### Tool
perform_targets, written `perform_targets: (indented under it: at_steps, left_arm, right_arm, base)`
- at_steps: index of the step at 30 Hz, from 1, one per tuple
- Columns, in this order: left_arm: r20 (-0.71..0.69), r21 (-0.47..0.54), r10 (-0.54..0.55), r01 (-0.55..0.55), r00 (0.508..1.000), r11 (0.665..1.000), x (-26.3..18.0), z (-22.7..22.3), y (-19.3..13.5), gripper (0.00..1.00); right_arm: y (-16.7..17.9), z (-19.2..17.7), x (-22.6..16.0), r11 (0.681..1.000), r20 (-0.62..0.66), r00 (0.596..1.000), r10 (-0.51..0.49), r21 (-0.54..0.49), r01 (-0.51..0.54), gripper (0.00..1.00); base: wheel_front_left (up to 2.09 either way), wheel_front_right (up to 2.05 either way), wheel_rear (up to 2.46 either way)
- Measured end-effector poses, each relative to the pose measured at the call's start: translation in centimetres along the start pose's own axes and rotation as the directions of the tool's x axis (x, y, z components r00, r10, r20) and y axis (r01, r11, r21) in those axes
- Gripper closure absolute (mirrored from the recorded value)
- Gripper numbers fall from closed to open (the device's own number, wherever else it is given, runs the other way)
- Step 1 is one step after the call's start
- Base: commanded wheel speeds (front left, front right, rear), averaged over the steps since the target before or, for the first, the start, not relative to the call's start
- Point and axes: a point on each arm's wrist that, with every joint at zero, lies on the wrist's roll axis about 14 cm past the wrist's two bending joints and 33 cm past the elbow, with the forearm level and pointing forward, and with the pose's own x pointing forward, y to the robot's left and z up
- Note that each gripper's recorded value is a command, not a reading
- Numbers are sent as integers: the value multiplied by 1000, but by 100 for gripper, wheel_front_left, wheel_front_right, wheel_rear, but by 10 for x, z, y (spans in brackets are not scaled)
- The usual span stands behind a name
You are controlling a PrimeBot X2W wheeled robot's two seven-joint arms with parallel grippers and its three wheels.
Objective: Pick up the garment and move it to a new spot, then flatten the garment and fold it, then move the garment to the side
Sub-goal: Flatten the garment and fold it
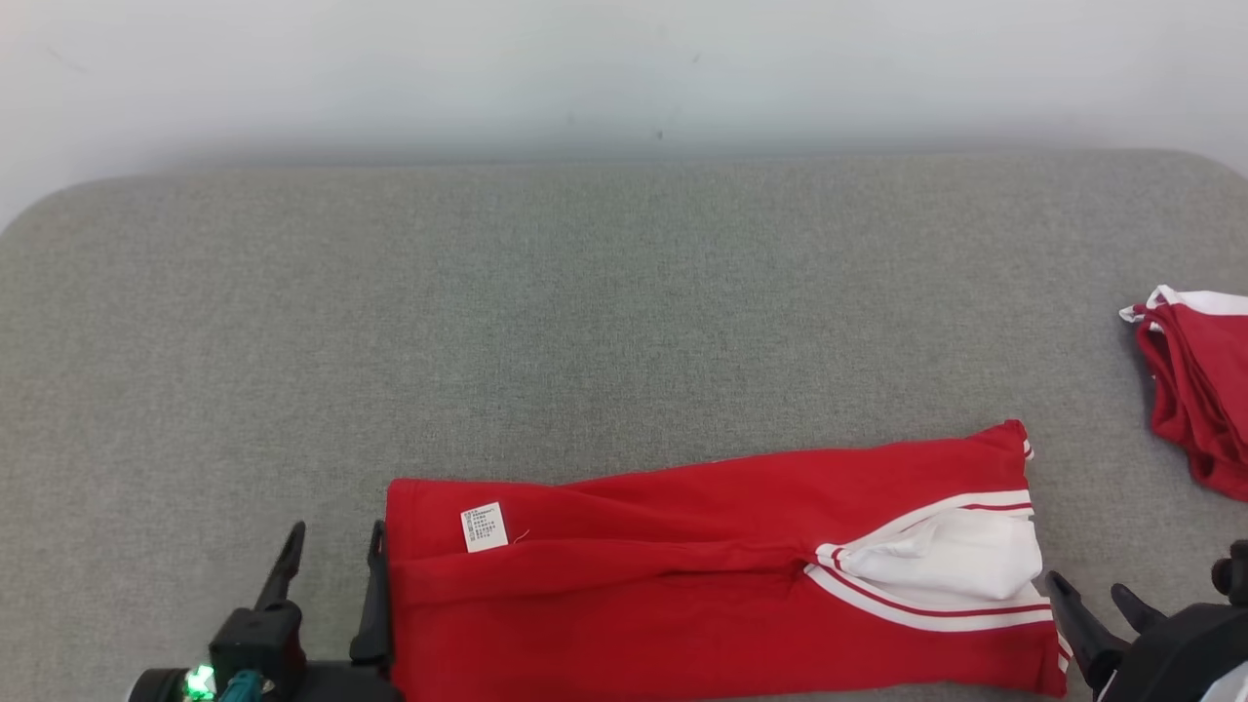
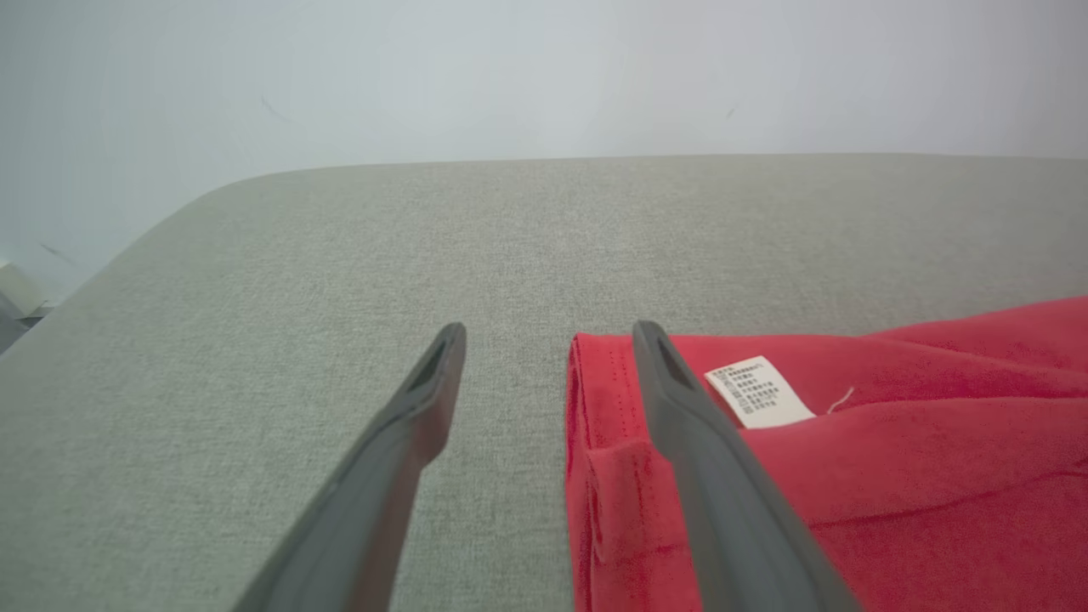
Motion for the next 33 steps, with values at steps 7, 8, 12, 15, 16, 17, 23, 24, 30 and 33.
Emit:
perform_targets:
  at_steps: [7,8,12,15,16,17,23,24,30,33]
  left_arm:
    - [173,-40,78,-72,982,997,-15,50,12,0]
    - [199,-55,89,-80,976,995,-19,58,12,0]
    - [264,-108,117,-91,957,990,-33,76,14,0]
    - [307,-140,132,-92,943,986,-42,88,15,0]
    - [312,-144,133,-92,941,985,-44,88,16,0]
    - [313,-145,137,-96,940,985,-47,88,17,0]
    - [272,-130,124,-92,954,987,-59,70,16,0]
    - [267,-124,120,-90,956,988,-59,68,15,0]
    - [241,-106,95,-71,966,992,-59,59,10,0]
    - [238,-104,90,-67,967,992,-58,58,9,0]
  right_arm:
    - [-1,9,-12,1000,110,994,-14,11,12,0]
    - [1,12,-13,1000,135,991,-10,13,8,0]
    - [9,15,-15,1000,225,974,14,16,-18,0]
    - [20,20,-16,999,314,949,41,6,-45,0]
    - [24,20,-16,998,339,939,54,-2,-56,0]
    - [26,21,-17,998,370,927,59,-4,-61,0]
    - [45,12,-19,993,488,865,119,-66,-99,0]
    - [45,11,-19,992,493,861,123,-80,-96,0]
    - [40,10,-21,989,524,842,128,-136,-65,0]
    - [33,14,-22,988,542,832,117,-146,-44,0]
  base:
    - [0,0,0]
    - [0,0,0]
    - [0,0,0]
    - [0,0,0]
    - [0,0,0]
    - [0,0,0]
    - [0,0,0]
    - [0,0,0]
    - [0,0,0]
    - [0,0,0]
